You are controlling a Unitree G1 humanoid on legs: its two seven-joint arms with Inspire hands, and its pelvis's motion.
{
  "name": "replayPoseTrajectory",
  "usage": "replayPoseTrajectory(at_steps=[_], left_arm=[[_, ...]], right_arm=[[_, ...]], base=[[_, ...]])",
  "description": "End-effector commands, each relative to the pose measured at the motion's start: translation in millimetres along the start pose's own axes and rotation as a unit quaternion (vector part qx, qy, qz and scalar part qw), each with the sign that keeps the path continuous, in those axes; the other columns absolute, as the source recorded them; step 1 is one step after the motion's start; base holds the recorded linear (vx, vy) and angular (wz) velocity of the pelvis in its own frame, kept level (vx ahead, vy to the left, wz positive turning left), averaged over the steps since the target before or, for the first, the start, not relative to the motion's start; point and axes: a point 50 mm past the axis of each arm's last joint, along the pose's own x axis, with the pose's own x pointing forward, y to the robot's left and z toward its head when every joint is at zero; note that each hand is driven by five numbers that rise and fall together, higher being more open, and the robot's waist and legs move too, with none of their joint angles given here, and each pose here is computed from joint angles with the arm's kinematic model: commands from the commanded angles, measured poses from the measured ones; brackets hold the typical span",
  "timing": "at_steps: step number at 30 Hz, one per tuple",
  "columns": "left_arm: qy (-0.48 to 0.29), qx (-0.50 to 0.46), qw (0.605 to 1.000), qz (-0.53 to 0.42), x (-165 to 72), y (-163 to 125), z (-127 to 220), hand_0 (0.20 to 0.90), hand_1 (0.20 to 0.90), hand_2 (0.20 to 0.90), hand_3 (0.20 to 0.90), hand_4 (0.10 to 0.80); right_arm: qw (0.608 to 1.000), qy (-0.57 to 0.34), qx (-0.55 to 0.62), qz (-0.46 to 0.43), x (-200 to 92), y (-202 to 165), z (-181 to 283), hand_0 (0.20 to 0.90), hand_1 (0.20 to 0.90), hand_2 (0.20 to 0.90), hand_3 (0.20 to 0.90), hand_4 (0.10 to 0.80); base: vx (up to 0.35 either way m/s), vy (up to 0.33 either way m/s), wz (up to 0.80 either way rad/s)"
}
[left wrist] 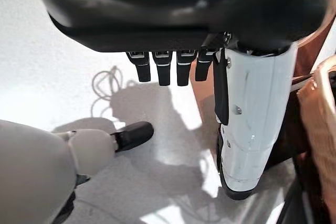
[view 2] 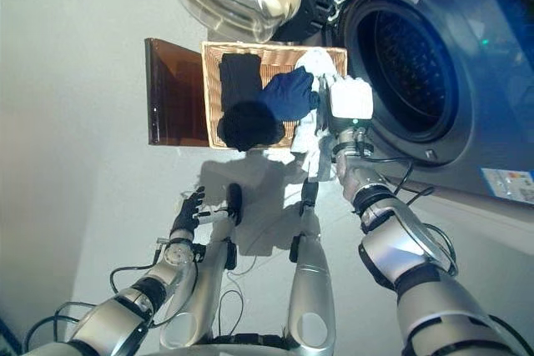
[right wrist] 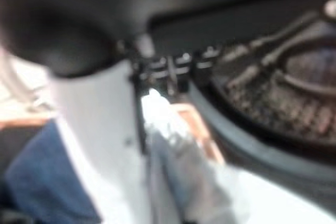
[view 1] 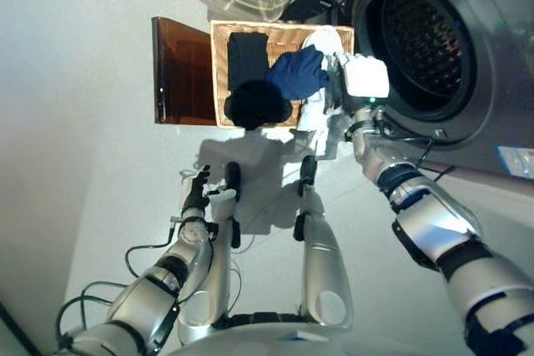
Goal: Pick up the clothes and place them into the washing machine
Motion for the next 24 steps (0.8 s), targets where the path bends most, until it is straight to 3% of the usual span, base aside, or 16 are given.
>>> replayPoseTrajectory(at_steps=[1, 14, 24], left_arm=[[0.024, 0.011, 0.999, 0.022, -5, 6, -18, 0.900, 0.900, 0.900, 0.900, 0.800], [0.041, 0.008, 0.999, 0.028, -8, 8, -26, 0.900, 0.900, 0.900, 0.900, 0.800], [0.043, 0.016, 0.999, 0.029, -9, 6, -28, 0.900, 0.900, 0.900, 0.900, 0.800]], right_arm=[[0.994, -0.036, -0.057, -0.085, 22, -38, 2, 0.900, 0.900, 0.900, 0.900, 0.800], [0.982, -0.133, -0.091, -0.096, 33, -53, 62, 0.900, 0.900, 0.900, 0.900, 0.800], [0.978, -0.169, -0.049, -0.108, 34, -63, 102, 0.900, 0.900, 0.900, 0.900, 0.800]], base=[[-0.014, -0.018, 0.05], [-0.004, -0.006, 0.03], [0.000, 0.003, 0.02]])
